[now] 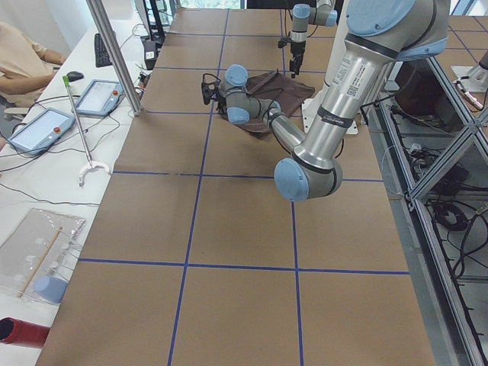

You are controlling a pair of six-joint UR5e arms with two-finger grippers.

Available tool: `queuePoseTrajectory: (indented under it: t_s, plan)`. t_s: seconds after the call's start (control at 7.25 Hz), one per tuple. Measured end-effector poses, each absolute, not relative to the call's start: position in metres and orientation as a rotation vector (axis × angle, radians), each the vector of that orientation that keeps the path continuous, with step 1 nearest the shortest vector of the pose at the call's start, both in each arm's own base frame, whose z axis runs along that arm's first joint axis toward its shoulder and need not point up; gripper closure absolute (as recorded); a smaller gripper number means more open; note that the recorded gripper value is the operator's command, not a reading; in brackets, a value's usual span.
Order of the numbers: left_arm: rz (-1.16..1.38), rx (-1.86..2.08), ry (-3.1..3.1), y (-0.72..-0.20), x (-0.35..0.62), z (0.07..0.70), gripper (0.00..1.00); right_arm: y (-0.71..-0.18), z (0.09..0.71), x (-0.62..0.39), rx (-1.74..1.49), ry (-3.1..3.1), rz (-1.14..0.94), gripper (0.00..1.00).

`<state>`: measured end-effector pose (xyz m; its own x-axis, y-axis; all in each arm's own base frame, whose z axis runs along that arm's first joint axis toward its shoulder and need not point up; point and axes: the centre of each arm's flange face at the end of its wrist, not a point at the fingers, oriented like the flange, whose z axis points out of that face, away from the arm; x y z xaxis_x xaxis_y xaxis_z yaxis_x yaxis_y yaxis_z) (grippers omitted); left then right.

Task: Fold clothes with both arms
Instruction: 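Release the shirt and move both grippers to opposite sides of it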

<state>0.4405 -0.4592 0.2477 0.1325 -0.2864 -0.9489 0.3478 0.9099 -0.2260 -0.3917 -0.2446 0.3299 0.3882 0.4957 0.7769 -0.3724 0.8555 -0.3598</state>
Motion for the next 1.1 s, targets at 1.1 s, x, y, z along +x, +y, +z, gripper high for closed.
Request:
queuePoseTrajectory:
  t_s: [1.1]
  plan:
    - [-0.599,-0.063,0.991,-0.302,0.514,0.288,0.59,-0.398,0.343,-0.358,0.02,-1.017,0.661,0.0]
